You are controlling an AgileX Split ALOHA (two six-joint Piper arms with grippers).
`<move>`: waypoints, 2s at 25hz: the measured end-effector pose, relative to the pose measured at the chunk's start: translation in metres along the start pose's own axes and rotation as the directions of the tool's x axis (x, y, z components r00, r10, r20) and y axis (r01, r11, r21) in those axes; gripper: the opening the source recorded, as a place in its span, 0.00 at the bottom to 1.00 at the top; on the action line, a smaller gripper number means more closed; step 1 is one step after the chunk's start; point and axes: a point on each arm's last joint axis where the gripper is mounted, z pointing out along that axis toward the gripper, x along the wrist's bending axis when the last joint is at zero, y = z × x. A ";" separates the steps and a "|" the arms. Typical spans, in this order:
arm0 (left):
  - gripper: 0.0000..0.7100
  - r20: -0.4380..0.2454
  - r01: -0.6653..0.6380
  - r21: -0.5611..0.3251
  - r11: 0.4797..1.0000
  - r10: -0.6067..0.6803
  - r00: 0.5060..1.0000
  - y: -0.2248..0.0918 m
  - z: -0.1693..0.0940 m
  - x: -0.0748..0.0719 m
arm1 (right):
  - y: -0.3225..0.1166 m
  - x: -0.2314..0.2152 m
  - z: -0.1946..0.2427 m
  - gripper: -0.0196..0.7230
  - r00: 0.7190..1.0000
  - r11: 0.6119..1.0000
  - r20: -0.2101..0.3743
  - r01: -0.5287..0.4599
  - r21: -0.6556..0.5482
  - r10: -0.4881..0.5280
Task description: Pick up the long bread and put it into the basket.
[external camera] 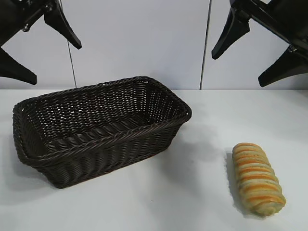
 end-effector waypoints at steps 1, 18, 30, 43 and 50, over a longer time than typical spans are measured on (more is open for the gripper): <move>0.98 0.000 0.000 0.000 1.000 0.000 1.000 0.000 0.000 0.000 | 0.000 0.000 0.000 0.96 1.000 1.000 0.000 0.000 0.000 0.000; 0.98 0.000 0.000 0.001 1.000 0.000 1.000 0.000 0.000 0.000 | 0.000 0.000 0.000 0.96 1.000 1.000 0.000 0.000 0.000 0.000; 0.98 0.000 0.000 -0.005 1.000 0.000 1.000 0.000 0.000 0.000 | 0.000 0.000 0.000 0.96 1.000 1.000 0.001 0.000 -0.004 0.000; 0.98 -0.036 -0.001 -0.060 0.998 -0.001 0.999 0.008 -0.014 0.009 | 0.001 0.000 0.000 0.96 1.000 1.000 0.001 0.000 -0.008 0.000; 0.98 -0.299 -0.007 0.019 1.000 0.013 0.954 -0.001 -0.030 0.029 | 0.001 0.000 0.000 0.96 1.000 1.000 0.001 0.000 -0.008 0.000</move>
